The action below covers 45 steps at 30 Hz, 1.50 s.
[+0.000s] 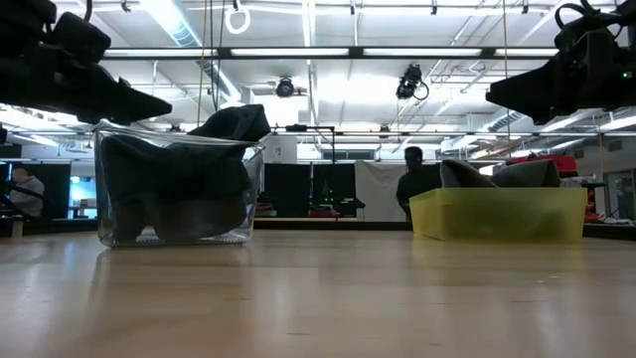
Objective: Pick & Place hat
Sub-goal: Return to Home Position
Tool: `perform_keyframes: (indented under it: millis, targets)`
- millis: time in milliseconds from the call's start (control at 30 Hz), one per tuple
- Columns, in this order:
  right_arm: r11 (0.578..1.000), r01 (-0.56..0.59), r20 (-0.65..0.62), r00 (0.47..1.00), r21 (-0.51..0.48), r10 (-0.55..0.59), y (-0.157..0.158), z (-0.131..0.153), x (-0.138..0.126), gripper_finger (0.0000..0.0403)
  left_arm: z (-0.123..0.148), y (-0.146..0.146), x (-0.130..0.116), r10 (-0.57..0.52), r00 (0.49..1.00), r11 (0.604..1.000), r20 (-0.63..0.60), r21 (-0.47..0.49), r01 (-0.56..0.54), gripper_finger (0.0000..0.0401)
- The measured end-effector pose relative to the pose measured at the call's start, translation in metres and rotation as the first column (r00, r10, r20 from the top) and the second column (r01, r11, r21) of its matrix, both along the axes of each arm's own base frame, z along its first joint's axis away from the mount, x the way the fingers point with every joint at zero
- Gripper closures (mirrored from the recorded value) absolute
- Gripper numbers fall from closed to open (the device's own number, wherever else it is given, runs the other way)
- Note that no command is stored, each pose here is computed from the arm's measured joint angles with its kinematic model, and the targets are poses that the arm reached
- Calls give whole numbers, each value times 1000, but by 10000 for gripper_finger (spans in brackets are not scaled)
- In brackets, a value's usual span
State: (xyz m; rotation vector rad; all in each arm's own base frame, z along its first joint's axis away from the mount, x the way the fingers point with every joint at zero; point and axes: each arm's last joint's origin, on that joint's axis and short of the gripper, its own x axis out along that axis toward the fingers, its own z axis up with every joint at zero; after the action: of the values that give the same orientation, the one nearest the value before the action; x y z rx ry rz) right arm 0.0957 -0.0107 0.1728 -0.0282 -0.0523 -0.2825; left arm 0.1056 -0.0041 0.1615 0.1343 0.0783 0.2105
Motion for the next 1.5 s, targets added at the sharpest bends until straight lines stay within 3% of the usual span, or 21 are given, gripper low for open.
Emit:
perform_keyframes:
  millis: [133, 367, 1500]
  targets:
    - [1000, 0, -1, 1000, -4, 0, 0, 0, 0, 243, -1, 2, 1, -63, 998, 998, -5, -4, 63, 275]
    - [1000, 1, -1, 1000, -4, -1, 0, 0, 0, 243, -2, 3, 1, -62, 998, 995, -6, -85, 61, 275]
    - [1000, 2, -1, 1000, -4, -2, 0, 0, 0, 243, -3, 3, 1, -58, 998, 994, -9, -88, 57, 275]
